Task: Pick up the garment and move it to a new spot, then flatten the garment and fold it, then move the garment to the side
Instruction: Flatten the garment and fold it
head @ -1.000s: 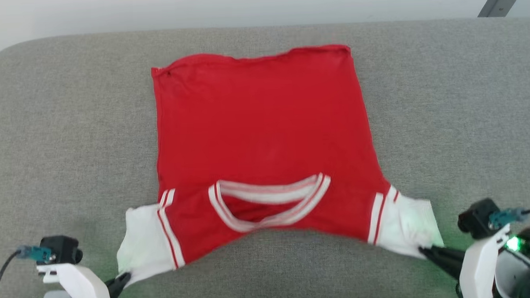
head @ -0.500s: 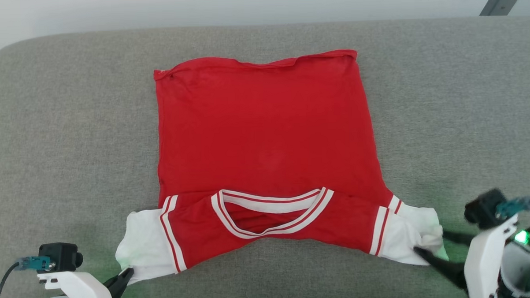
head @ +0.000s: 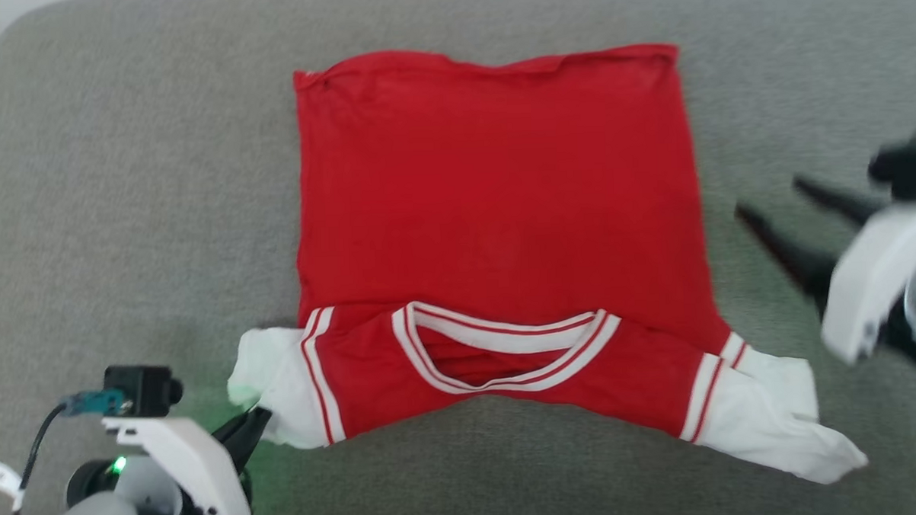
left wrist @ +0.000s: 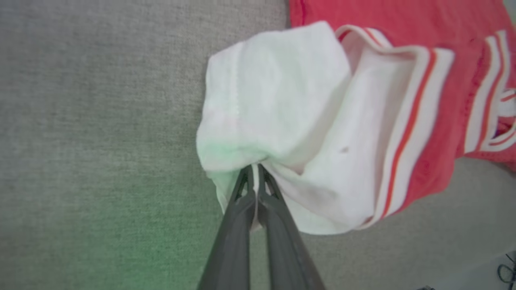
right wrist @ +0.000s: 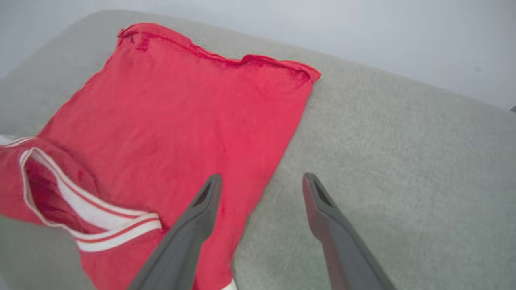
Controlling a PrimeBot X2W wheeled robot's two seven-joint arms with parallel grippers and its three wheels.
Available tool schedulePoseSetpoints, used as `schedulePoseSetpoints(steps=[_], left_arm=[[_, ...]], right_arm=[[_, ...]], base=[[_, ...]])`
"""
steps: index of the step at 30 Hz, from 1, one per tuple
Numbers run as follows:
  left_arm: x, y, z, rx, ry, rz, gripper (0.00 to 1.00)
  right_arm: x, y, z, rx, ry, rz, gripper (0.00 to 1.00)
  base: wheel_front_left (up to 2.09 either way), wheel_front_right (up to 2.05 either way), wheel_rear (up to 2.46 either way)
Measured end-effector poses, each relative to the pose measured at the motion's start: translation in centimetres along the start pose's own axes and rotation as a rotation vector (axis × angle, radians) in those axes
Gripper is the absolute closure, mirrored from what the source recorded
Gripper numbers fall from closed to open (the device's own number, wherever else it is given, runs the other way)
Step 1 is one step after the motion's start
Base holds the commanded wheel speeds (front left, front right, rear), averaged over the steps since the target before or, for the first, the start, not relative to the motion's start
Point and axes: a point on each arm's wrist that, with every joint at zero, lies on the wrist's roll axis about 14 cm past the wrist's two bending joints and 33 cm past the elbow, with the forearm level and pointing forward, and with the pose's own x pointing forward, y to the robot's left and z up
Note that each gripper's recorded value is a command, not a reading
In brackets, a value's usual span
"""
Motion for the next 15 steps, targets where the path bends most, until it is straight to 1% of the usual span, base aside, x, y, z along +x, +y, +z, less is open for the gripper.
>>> schedulePoseSetpoints(steps=[3, 5, 7, 11, 15], left_arm=[[0.3, 0.0, 0.4, 0.005, -0.004, -0.001, 1.00], [0.7, -0.1, 0.4, 0.001, -0.003, -0.005, 1.00], [1.0, -0.1, 0.5, -0.001, 0.003, -0.006, 1.00], [1.4, 0.1, 0.6, 0.003, 0.002, -0.007, 1.00], [1.8, 0.3, 0.5, -0.004, 0.008, -0.005, 1.00]], right_arm=[[2.8, -1.0, 1.8, -0.016, -0.016, -0.024, 0.00], [4.9, -1.5, 2.8, 0.001, -0.026, -0.027, 0.00], [7.0, -1.9, 3.3, 0.000, -0.008, -0.032, 0.00], [10.9, -2.9, 3.4, -0.008, 0.066, -0.052, 0.00], [14.3, -3.6, 2.4, -0.003, 0.170, -0.069, 0.00]], base=[[0.00, 0.00, 0.00], [0.00, 0.00, 0.00], [0.00, 0.00, 0.00], [0.00, 0.00, 0.00], [0.00, 0.00, 0.00]])
